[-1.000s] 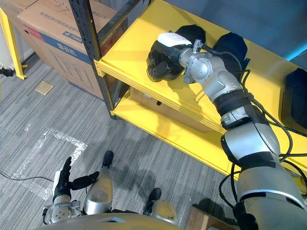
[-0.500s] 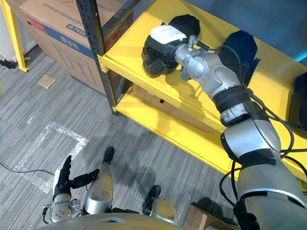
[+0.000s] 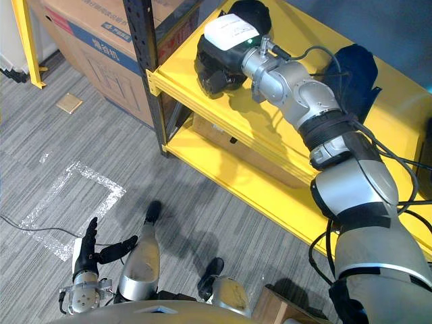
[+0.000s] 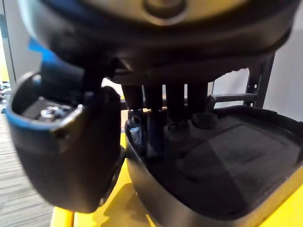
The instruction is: Walk over and take three plastic housings, then place them on the shelf
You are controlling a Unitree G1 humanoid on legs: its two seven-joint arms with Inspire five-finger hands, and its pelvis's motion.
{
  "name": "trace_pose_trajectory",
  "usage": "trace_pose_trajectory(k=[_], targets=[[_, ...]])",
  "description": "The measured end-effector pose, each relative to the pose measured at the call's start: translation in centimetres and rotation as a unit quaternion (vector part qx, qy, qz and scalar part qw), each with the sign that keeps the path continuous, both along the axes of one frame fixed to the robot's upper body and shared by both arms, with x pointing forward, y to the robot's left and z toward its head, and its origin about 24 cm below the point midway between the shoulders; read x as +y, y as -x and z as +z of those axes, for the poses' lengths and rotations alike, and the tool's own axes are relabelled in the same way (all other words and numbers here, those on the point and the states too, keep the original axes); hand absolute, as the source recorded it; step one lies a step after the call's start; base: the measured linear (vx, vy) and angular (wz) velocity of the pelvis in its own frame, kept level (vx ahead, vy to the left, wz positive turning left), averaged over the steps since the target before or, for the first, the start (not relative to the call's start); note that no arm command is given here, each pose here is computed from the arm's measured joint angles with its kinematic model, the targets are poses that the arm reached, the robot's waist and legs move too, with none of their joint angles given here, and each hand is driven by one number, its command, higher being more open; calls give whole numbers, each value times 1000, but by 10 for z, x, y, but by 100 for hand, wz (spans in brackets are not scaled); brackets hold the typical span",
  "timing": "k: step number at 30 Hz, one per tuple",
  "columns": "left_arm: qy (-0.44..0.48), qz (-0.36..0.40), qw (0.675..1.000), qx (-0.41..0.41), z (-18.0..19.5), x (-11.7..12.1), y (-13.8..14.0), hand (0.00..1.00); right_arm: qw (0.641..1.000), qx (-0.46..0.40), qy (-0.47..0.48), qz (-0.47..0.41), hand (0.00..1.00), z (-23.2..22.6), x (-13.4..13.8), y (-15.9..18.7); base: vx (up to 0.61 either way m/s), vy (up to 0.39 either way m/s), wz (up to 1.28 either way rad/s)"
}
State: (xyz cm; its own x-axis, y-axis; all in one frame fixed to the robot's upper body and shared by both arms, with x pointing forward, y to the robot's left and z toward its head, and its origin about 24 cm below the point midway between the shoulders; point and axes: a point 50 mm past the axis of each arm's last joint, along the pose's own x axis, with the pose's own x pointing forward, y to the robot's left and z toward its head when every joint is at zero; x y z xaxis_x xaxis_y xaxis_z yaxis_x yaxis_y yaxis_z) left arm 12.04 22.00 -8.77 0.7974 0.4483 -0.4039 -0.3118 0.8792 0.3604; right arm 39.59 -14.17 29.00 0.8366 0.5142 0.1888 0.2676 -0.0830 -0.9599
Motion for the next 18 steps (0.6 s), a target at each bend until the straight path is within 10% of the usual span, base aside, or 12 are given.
trace_pose_trajectory(k=[18], targets=[[48,24,998,-18,1,0,-9,100,994,-47,-61,-76,0,37,-22,-4,-14,-10,2]])
